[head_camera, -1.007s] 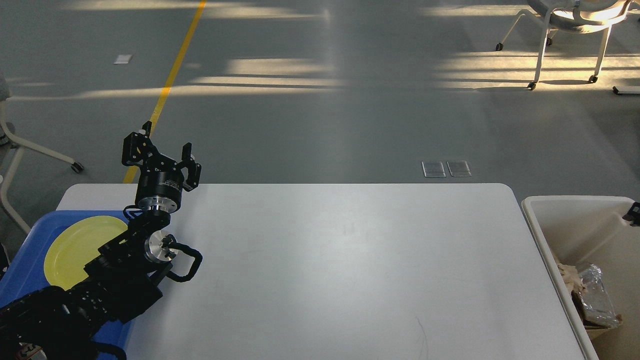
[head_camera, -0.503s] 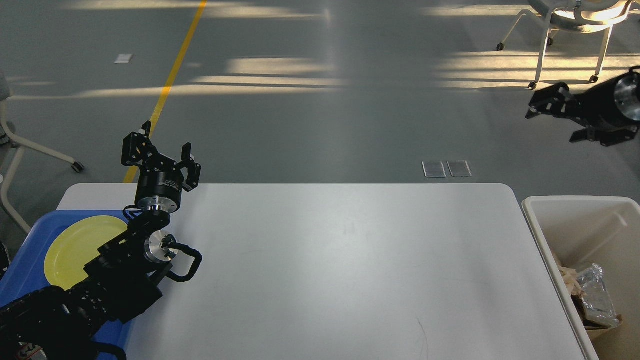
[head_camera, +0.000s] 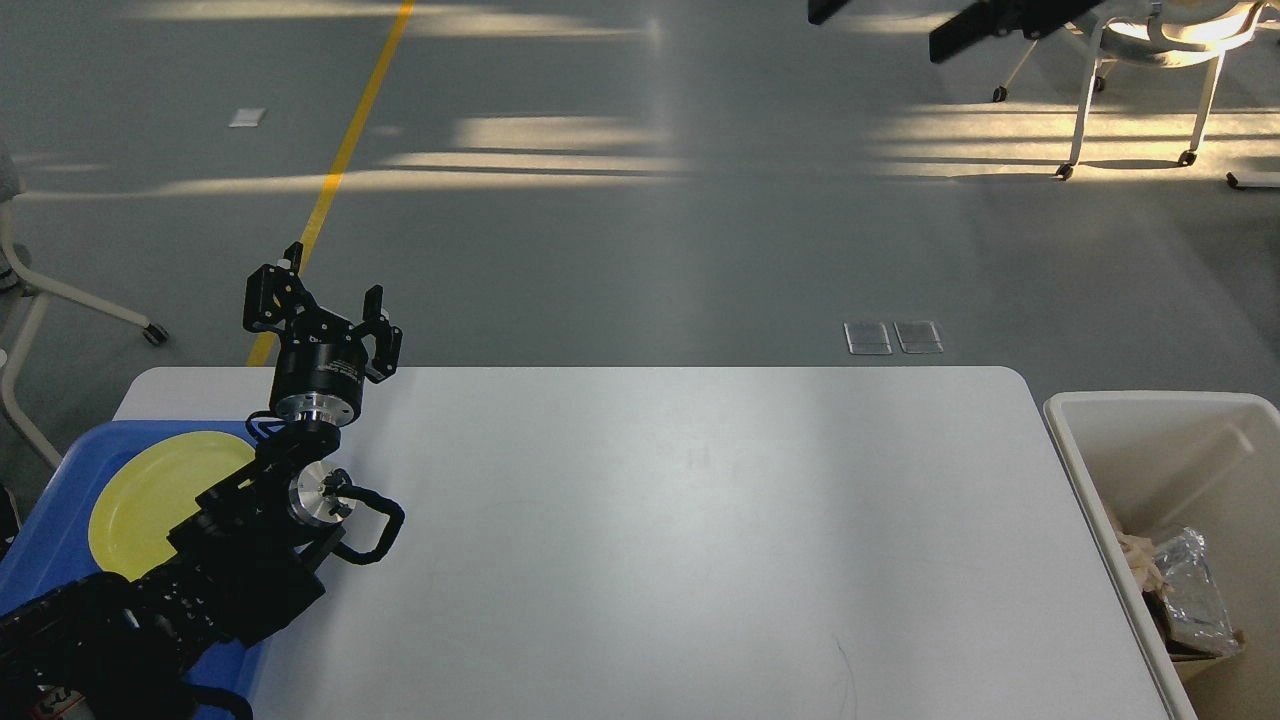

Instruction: Tidy desktop

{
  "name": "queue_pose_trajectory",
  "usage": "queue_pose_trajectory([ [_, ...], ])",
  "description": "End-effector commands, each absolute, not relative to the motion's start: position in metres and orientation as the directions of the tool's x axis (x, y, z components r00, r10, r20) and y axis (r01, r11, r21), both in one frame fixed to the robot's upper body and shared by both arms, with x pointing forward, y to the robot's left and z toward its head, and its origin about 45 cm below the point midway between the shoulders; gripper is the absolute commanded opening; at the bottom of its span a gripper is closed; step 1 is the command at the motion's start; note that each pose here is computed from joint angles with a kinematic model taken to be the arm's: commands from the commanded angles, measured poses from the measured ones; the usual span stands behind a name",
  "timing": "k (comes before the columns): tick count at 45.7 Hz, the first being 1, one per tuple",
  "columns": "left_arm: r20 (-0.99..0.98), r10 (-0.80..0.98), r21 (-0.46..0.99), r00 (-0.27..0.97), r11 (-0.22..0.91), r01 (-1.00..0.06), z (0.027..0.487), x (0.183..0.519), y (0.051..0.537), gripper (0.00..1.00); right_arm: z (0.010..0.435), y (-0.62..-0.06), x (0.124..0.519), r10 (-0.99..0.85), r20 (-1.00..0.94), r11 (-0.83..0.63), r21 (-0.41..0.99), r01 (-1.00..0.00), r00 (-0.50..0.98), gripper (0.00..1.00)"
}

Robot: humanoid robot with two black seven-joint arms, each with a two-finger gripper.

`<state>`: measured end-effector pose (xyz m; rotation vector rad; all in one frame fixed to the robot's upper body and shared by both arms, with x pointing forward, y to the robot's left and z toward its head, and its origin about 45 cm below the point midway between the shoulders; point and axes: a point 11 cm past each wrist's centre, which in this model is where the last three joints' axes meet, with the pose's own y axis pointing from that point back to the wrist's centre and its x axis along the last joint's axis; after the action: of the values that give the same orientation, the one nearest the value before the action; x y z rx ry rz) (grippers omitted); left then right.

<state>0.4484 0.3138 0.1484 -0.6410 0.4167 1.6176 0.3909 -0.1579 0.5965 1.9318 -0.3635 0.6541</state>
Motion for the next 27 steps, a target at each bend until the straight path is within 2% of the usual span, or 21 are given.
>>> queue_pose_trajectory([
  [1, -0.621, 0.782, -0.094, -0.061, -0.152, -0.984, 0.149, 0.448, 0.315, 0.97, 0.633, -0.127, 0.369, 0.075, 0.651, -0.508, 0.677, -0.533, 0.755, 1.00],
  [9, -0.622, 0.781, -0.094, -0.061, -0.151, -0.984, 0.148, 0.448, 0.314, 0.97, 0.630, -0.109, 0.366, 0.122, 0.652, -0.505, 0.690, -0.519, 0.749, 1.00],
  [21, -0.622, 0.781, -0.094, -0.061, -0.151, -0.984, 0.148, 0.448, 0.314, 0.97, 0.553, -0.144, 0.420, 0.018, 0.528, -0.464, 0.757, -0.461, 0.849, 0.98],
  [27, -0.622, 0.781, -0.094, -0.061, -0.151, -0.984, 0.148, 0.448, 0.314, 0.97, 0.511, -0.166, 0.467, -0.181, 0.588, -0.437, 0.670, -0.600, 0.789, 0.98],
])
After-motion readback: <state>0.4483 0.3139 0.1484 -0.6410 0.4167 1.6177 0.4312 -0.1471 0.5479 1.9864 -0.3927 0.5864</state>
